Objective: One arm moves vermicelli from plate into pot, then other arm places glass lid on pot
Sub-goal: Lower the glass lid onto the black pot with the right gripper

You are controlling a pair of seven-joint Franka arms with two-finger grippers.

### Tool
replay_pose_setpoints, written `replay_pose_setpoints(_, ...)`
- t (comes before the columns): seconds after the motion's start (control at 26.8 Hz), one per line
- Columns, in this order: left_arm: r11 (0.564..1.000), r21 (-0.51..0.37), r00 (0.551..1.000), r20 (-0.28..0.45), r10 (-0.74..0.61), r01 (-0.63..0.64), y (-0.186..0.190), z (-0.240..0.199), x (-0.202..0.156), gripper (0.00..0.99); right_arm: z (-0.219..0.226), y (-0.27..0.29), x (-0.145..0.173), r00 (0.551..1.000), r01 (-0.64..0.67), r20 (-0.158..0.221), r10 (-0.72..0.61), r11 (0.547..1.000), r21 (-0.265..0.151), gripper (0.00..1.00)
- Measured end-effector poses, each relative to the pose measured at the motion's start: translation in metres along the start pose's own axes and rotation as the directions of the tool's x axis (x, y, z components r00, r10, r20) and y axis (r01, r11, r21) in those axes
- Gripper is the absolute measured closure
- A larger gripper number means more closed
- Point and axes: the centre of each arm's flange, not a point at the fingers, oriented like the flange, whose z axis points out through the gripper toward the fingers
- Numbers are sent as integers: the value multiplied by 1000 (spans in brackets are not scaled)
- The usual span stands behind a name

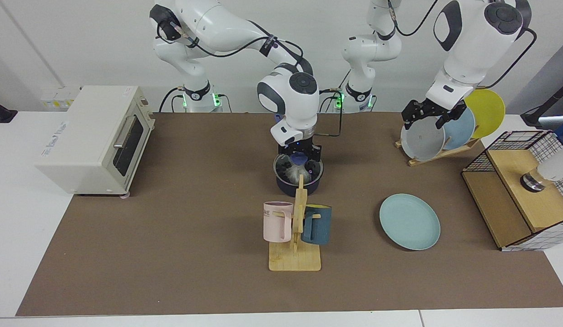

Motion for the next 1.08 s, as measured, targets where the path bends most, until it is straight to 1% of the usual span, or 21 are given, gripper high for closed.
replay_pose_setpoints(0.49,1000,0,1000,-4,-6,6,-3,-2,-1,0,4,-5,4,1000,-14,28,14,1000,19,577)
replay_pose_setpoints(0.71,1000,0,1000,-5,-5,5,-3,-3,-2,0,4,-6,5,999,-16,38,15,1000,21,577)
replay_pose_setpoints(0.86,1000,0,1000,-7,-5,5,-3,-4,-2,0,4,-7,7,999,-7,52,6,1000,11,577)
replay_pose_setpoints(1.08,1000,0,1000,-8,-5,5,-3,-4,-2,0,1,-7,12,996,11,86,-8,1000,-27,577)
